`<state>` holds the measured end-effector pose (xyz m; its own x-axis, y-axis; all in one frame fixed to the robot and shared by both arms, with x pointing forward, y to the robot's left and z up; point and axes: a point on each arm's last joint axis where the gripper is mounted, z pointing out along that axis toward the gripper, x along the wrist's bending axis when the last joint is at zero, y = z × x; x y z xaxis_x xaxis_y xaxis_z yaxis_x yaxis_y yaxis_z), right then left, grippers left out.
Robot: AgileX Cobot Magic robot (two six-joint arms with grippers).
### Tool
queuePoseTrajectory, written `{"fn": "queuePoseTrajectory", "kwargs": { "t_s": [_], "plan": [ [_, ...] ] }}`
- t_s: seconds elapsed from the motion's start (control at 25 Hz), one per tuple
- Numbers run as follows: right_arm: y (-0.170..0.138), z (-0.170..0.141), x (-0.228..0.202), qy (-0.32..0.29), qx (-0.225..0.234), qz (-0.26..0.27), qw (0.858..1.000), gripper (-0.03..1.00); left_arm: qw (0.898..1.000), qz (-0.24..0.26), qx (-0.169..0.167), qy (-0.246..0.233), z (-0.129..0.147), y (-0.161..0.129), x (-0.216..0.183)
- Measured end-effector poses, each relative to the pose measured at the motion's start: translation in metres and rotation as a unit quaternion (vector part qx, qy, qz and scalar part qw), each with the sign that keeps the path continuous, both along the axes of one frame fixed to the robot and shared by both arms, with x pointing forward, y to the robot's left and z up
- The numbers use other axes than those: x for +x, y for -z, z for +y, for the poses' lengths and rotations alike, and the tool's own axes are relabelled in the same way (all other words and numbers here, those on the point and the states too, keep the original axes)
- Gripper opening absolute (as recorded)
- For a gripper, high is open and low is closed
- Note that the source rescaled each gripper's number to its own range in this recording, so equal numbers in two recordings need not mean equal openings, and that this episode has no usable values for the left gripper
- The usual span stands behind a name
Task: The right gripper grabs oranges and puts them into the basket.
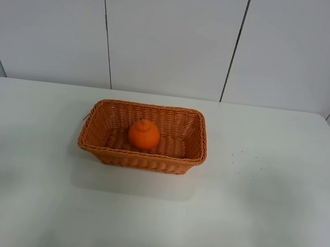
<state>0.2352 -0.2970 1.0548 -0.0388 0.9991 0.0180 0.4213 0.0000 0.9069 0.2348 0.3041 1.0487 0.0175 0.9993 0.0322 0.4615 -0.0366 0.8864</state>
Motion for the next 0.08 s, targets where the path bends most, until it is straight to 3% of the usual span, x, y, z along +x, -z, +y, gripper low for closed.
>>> {"fn": "queuePoseTrajectory", "kwargs": {
  "t_s": [0.08],
  "plan": [
    [0.0, 0.0, 0.0, 0.0, 0.0, 0.0, 1.0, 0.98, 1.0, 0.0, 0.0, 0.0, 0.0, 0.0, 0.0]
  ]
}}
